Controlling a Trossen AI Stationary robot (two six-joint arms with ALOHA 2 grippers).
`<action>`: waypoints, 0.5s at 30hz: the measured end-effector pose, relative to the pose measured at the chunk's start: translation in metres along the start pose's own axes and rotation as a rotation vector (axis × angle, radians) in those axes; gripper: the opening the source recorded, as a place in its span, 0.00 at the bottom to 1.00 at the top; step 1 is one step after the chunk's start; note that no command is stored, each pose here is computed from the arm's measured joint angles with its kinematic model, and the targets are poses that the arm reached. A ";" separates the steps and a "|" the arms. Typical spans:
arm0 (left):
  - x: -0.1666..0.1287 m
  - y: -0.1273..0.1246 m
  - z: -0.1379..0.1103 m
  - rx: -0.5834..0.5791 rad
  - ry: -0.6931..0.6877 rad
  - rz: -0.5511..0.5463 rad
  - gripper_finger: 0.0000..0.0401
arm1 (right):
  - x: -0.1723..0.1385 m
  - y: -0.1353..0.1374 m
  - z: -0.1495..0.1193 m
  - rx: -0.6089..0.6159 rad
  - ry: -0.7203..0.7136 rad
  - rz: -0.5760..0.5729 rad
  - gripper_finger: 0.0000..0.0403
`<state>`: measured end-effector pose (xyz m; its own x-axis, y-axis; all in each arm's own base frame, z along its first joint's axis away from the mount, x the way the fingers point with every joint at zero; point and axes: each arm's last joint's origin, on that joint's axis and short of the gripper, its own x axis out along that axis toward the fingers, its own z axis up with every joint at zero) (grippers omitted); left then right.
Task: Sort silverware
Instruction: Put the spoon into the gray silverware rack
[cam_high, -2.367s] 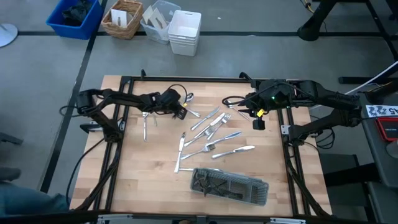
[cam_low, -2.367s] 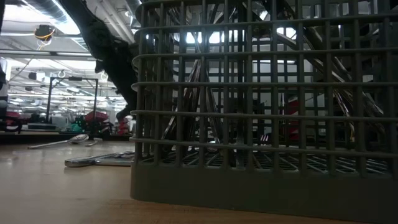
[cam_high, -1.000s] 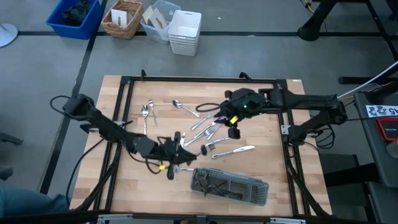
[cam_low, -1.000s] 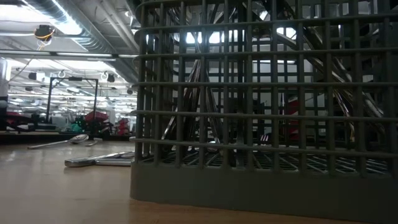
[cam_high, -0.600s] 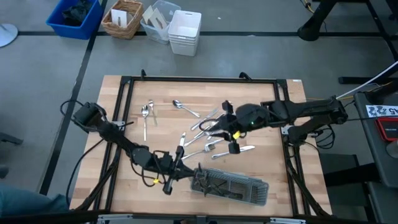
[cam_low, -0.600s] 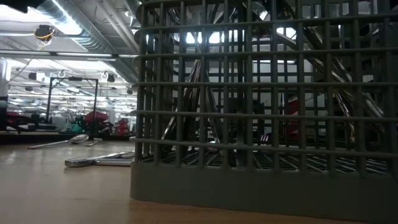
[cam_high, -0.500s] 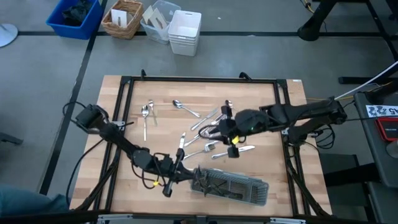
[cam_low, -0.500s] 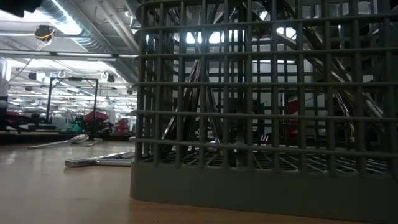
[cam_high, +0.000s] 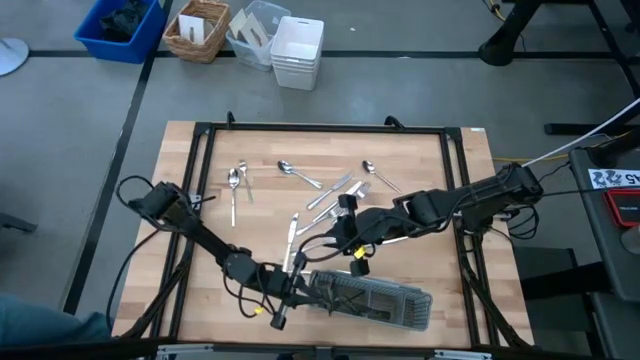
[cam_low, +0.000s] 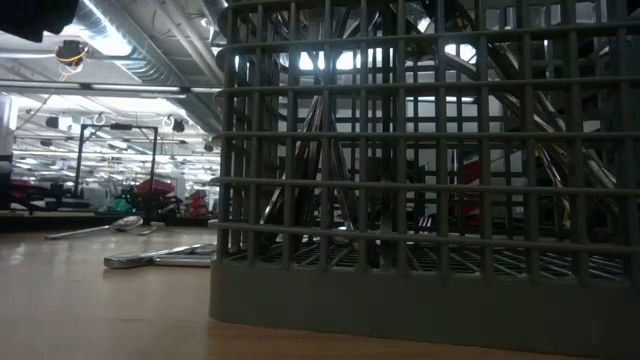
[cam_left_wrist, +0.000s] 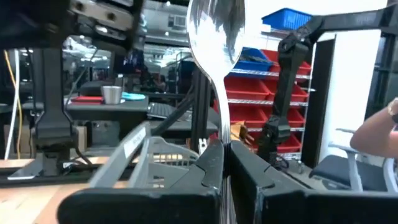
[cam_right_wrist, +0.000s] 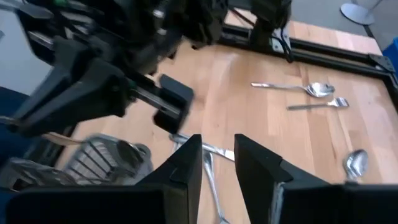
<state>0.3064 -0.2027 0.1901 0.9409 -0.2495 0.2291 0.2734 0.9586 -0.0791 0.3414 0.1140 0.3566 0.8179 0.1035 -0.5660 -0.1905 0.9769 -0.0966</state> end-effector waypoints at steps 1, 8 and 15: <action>0.000 0.000 -0.003 0.009 0.008 0.000 0.00 | 0.000 0.000 0.000 0.000 0.002 -0.001 0.24; 0.000 0.002 -0.023 0.107 0.059 0.010 0.00 | 0.000 -0.001 0.001 0.003 -0.010 -0.002 0.24; -0.001 0.002 -0.033 0.131 0.088 0.020 0.01 | 0.000 0.002 0.000 0.001 0.004 0.091 0.24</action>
<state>0.3124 -0.2048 0.1579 0.9614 -0.2356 0.1419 0.2315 0.9718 0.0454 0.3406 0.1159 0.3564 0.7952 0.1910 -0.5754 -0.2634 0.9637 -0.0442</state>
